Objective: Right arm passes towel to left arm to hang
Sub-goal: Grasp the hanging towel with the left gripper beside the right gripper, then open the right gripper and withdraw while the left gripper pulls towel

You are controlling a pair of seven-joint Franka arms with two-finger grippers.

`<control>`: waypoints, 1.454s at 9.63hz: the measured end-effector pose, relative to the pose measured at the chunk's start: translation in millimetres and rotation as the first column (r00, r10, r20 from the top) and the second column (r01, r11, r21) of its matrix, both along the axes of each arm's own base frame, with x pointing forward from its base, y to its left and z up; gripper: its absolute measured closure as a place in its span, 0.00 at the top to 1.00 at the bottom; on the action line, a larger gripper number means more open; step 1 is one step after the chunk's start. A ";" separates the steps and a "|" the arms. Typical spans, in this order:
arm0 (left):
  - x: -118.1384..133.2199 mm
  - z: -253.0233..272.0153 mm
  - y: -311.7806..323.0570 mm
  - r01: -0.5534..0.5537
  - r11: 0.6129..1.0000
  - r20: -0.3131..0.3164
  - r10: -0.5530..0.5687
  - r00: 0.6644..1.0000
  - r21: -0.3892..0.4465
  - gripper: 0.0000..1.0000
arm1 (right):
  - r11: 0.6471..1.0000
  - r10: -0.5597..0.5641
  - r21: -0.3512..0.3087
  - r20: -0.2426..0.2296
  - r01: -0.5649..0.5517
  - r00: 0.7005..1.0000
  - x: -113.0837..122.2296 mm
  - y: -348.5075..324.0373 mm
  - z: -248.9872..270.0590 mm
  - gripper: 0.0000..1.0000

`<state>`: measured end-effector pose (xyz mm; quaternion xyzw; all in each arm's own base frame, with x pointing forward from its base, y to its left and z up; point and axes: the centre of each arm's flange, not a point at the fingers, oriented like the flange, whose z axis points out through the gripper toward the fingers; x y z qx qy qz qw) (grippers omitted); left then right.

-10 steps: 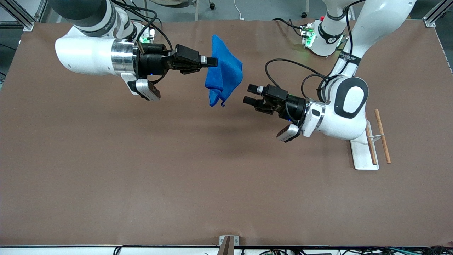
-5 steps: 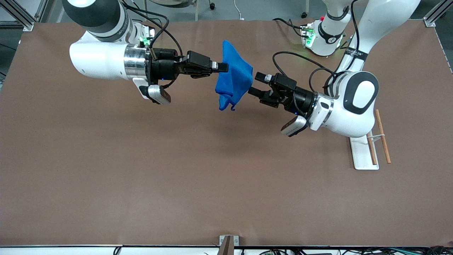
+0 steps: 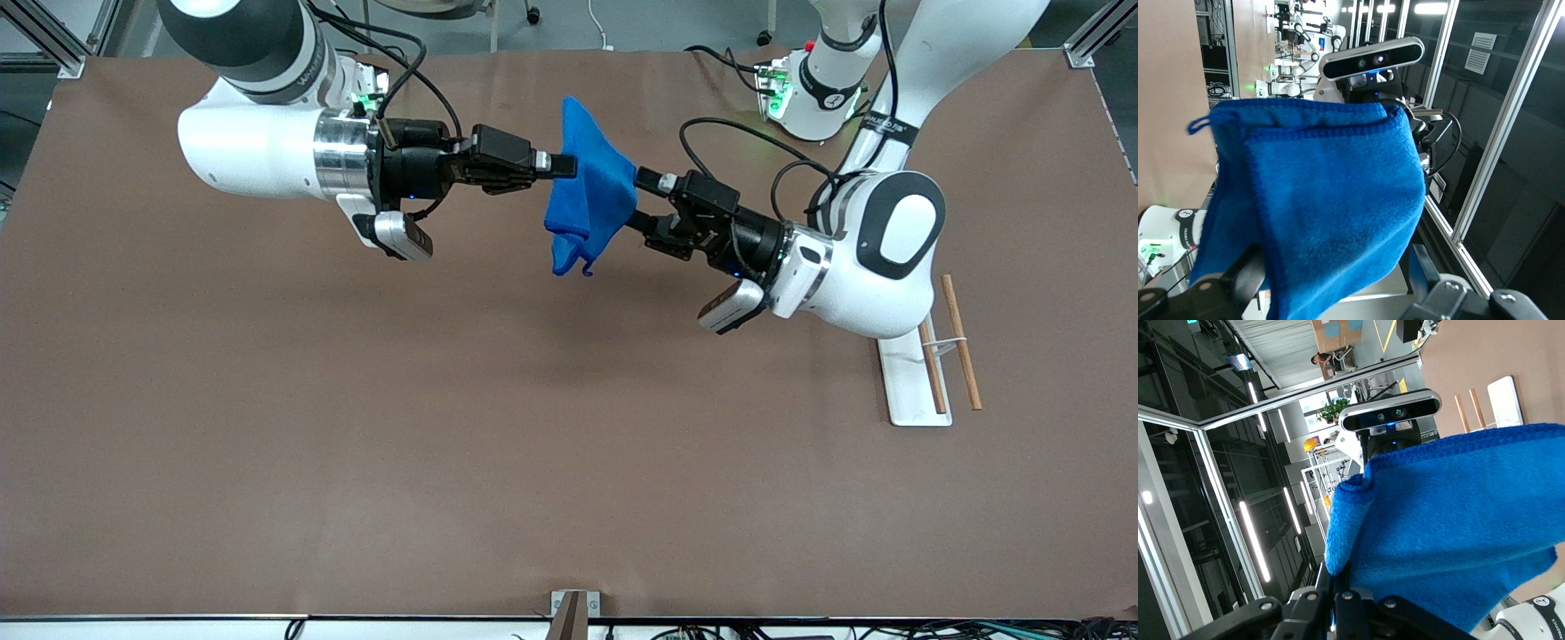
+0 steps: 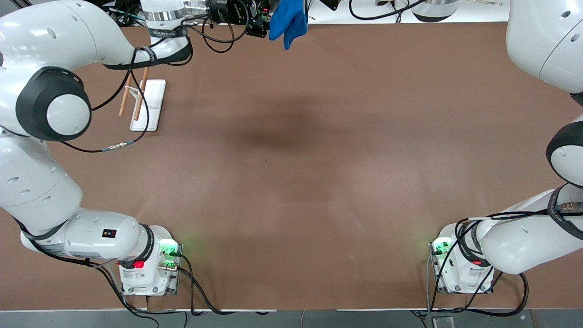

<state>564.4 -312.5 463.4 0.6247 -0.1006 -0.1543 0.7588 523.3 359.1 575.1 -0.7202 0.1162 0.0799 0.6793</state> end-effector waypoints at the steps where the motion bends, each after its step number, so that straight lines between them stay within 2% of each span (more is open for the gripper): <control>1: -1.0 0.9 -2.1 0.002 1.000 -0.002 -0.002 1.000 -0.005 0.85 | 1.000 -0.008 0.001 -0.004 0.008 1.000 0.5 1.2 -1.6 0.03; 3: 0.2 0.9 -0.2 -0.003 1.000 0.000 0.003 1.000 -0.006 0.75 | 1.000 -0.005 0.008 -0.008 0.006 1.000 0.0 6.7 -1.6 0.03; 7: 3.4 0.3 5.5 -0.015 1.000 -0.001 0.015 1.000 -0.005 0.12 | 1.000 -0.006 0.010 -0.007 0.007 1.000 0.5 7.7 -1.1 0.03; 8: 4.8 0.3 8.1 -0.020 1.000 0.000 0.020 1.000 -0.005 0.06 | 1.000 -0.007 0.009 -0.008 0.008 1.000 0.8 7.7 -1.6 0.03; 10: 7.8 0.0 13.6 -0.030 1.000 0.000 0.030 1.000 -0.004 0.03 | 1.000 -0.010 0.008 -0.008 0.010 1.000 1.3 7.5 -2.3 0.04; 12: 11.9 -0.6 20.4 -0.045 0.999 0.001 0.045 0.999 0.000 0.03 | 1.000 -0.021 0.006 -0.008 0.021 1.000 3.7 4.3 -2.4 0.30; 13: 16.4 -1.1 28.1 -0.061 0.998 0.005 0.061 0.998 0.014 0.03 | 1.000 -0.031 0.003 -0.006 0.031 0.999 7.3 -1.0 -2.6 0.48; 14: 22.2 -1.7 37.4 -0.074 0.996 0.008 0.073 0.997 0.054 0.03 | 0.999 -0.040 -0.015 0.006 0.040 0.999 11.9 -8.2 -3.4 0.62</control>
